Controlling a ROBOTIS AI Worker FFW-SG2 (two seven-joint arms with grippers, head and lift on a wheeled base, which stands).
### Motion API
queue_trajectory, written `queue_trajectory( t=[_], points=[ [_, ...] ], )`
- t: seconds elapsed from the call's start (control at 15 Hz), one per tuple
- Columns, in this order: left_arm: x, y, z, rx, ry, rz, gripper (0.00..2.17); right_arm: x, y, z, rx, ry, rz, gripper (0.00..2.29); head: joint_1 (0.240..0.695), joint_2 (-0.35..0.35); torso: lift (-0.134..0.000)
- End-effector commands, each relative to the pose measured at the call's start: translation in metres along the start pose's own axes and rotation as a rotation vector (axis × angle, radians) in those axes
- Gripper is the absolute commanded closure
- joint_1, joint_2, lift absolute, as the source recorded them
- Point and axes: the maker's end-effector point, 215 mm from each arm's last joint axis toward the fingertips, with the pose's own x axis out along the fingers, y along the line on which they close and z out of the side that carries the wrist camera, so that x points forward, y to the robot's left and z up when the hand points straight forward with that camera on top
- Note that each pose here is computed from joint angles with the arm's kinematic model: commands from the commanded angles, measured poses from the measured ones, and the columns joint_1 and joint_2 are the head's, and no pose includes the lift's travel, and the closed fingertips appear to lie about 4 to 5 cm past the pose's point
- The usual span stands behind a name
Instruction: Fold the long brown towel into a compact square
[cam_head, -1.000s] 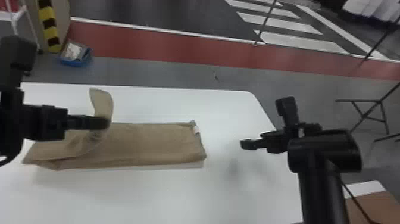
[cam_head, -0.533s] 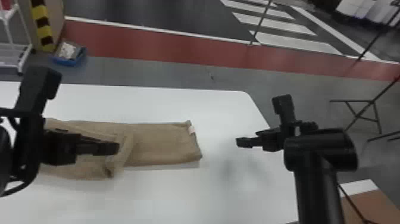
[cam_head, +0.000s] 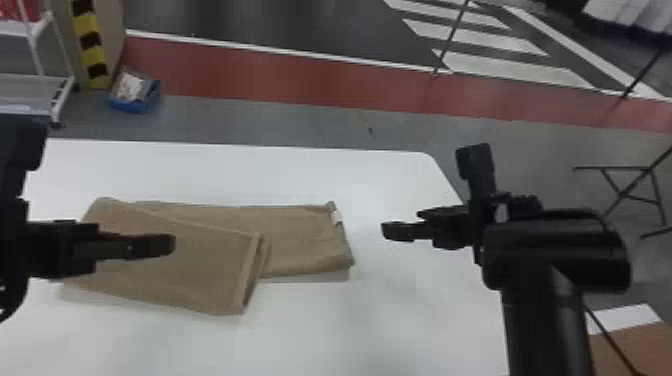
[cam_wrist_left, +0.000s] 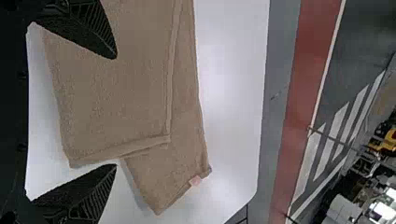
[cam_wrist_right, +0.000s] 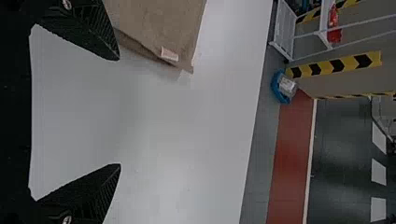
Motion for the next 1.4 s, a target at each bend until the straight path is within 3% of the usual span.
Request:
queue_trajectory(
  t=[0.0,0.07,0.13,0.27,0.6,0.8,1.33],
  points=[
    [-0.022,0.053,-0.005,-0.068,-0.031,0.056,0.04,0.004,0.063,0.006,0.05,0.004,0.1,0.05,0.695,-0.248,-0.125],
    [-0.031,0.072,-0.006,-0.083,-0.047,0.074,0.04,0.008,0.089,0.01,0.054,0.004,0.136,0.05,0.695,-0.206,-0.125],
    [-0.041,0.091,-0.01,-0.095,-0.054,0.1,0.04,0.014,0.117,0.006,0.075,0.024,0.172,0.05,0.695,-0.111,-0.125],
    [-0.059,0.121,-0.022,-0.131,-0.059,0.134,0.04,0.027,0.163,0.004,0.098,0.046,0.225,0.06,0.695,-0.021,-0.125],
    [-0.079,0.151,-0.049,-0.166,-0.059,0.16,0.07,0.056,0.184,-0.018,0.06,0.137,0.213,0.08,0.695,0.165,-0.125],
    [-0.075,0.15,-0.063,-0.18,-0.042,0.148,0.08,0.074,0.193,-0.021,-0.006,0.146,0.224,0.08,0.695,0.191,-0.125],
    [-0.077,0.151,-0.07,-0.183,-0.035,0.147,0.08,0.103,0.213,-0.008,-0.097,0.131,0.282,0.09,0.695,0.225,-0.125]
  ],
)
